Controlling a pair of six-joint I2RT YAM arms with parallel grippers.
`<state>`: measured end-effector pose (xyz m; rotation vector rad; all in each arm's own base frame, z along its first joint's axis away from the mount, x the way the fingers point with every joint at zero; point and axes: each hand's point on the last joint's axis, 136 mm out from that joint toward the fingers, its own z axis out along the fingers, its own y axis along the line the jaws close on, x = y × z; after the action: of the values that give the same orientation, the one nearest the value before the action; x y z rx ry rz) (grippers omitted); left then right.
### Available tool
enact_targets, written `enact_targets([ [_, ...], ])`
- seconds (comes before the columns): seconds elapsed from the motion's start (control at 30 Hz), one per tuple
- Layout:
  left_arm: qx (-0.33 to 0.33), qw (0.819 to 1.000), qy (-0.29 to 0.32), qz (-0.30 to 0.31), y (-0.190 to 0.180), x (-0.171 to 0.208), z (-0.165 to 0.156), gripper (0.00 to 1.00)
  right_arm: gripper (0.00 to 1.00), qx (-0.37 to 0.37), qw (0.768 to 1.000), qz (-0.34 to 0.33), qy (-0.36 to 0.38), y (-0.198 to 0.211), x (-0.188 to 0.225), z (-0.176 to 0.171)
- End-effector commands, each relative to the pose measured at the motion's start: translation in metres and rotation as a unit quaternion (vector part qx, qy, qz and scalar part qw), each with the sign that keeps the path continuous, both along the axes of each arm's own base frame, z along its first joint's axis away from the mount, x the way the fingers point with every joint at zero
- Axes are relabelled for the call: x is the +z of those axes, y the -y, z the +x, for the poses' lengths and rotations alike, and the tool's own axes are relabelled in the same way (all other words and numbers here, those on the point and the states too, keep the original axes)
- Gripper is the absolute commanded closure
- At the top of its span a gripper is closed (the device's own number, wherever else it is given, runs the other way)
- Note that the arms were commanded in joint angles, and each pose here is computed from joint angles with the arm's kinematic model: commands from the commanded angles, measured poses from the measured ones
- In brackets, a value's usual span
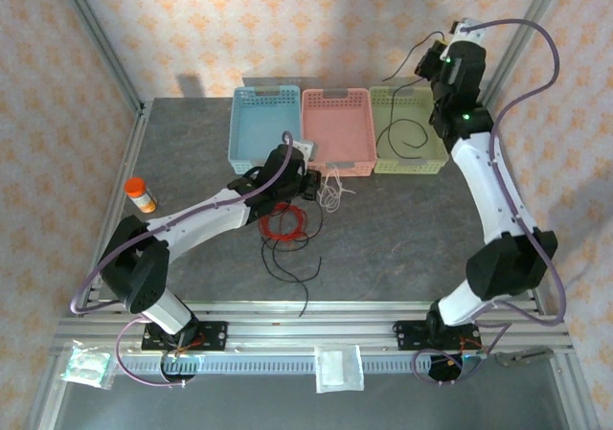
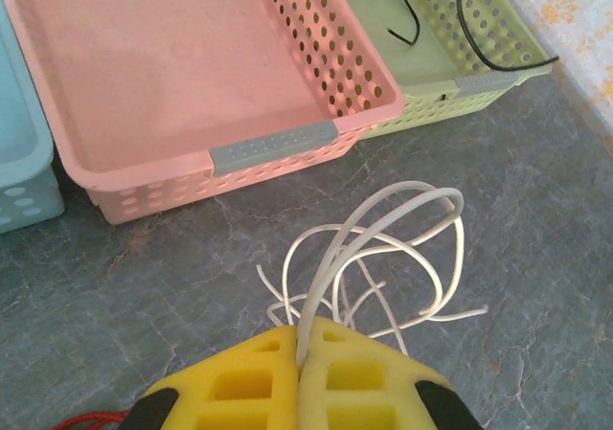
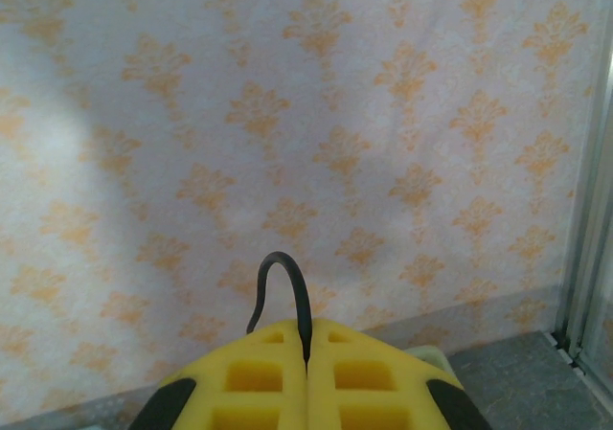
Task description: Untangle the cables
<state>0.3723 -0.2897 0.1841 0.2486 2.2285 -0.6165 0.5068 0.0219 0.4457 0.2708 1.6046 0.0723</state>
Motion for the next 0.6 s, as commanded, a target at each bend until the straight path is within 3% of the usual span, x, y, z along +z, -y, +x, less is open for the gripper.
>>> enact_targets([
  [0.0,0.005,1.0,0.025,-0.018,0.007,0.018,0.007,1.0,1.0,0.004,1.0,0.015,0.026,0.009,0.017,0.016],
  [0.17,0.008,1.0,0.026,-0.015,0.004,0.019,0.007,1.0,1.0,0.006,1.0,0.014,0.005,0.014,-0.008,0.048],
  [0.43,0.03,0.999,0.035,-0.011,-0.005,0.025,0.007,1.0,0.99,0.012,0.995,0.026,-0.096,0.014,-0.103,0.109],
  [0.5,0.036,0.999,0.036,-0.01,-0.009,0.025,0.006,1.0,0.86,0.002,0.993,0.029,-0.117,0.017,-0.117,0.115],
  [0.57,0.044,0.998,0.038,-0.009,-0.014,0.025,0.004,1.0,0.63,0.0,0.991,0.035,-0.131,0.017,-0.127,0.118],
])
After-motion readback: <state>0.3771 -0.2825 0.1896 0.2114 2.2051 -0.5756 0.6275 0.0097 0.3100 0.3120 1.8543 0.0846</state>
